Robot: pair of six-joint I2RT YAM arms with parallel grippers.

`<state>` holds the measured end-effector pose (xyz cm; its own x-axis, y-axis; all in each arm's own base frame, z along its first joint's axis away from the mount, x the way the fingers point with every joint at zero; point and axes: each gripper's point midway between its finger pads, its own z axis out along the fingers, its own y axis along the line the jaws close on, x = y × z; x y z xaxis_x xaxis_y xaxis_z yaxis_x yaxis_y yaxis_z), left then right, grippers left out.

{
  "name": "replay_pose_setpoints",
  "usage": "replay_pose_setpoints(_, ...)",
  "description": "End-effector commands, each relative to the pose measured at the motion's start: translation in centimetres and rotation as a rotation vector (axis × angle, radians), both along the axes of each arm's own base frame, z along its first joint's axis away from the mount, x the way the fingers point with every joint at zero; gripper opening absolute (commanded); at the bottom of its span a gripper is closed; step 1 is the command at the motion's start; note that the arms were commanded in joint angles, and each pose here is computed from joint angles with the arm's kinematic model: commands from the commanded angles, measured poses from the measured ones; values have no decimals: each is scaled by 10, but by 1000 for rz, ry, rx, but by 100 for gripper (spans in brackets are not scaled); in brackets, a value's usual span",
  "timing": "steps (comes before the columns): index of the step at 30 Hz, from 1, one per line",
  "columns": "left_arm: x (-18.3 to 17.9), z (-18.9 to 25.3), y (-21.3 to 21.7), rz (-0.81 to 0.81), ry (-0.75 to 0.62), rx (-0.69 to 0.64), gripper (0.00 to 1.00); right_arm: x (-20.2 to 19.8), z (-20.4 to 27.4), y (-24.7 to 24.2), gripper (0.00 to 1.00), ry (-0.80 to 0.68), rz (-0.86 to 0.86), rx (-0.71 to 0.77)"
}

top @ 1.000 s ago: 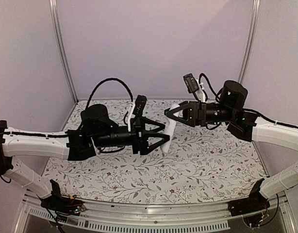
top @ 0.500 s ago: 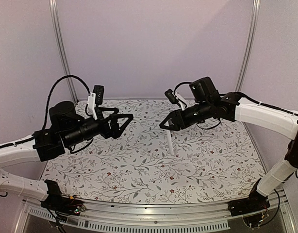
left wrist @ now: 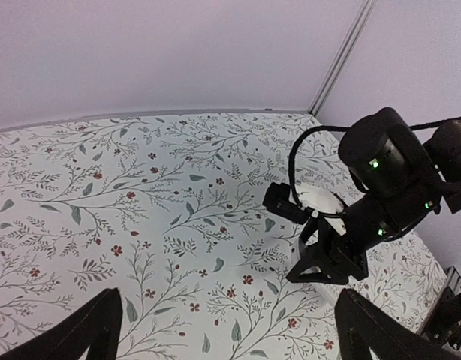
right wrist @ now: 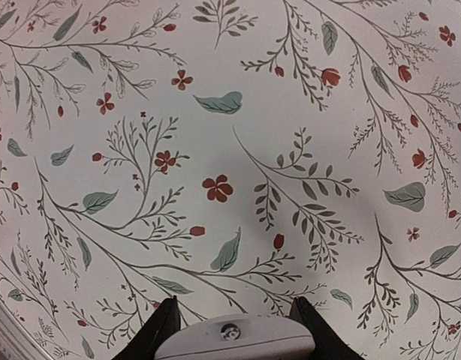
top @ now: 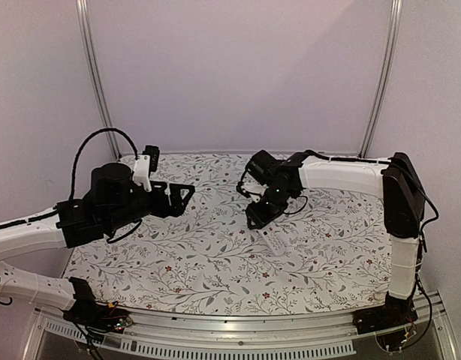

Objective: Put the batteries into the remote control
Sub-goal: Place the remote control at the center of the board.

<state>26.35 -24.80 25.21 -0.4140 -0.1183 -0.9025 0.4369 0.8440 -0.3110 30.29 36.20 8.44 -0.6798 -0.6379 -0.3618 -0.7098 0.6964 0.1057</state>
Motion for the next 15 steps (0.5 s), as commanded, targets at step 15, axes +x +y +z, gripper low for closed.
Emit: replay_pose_setpoints(15, 9, -29, 7, 52, 59, 83, 100, 34, -64, 14, 36, -45, -9, -202)
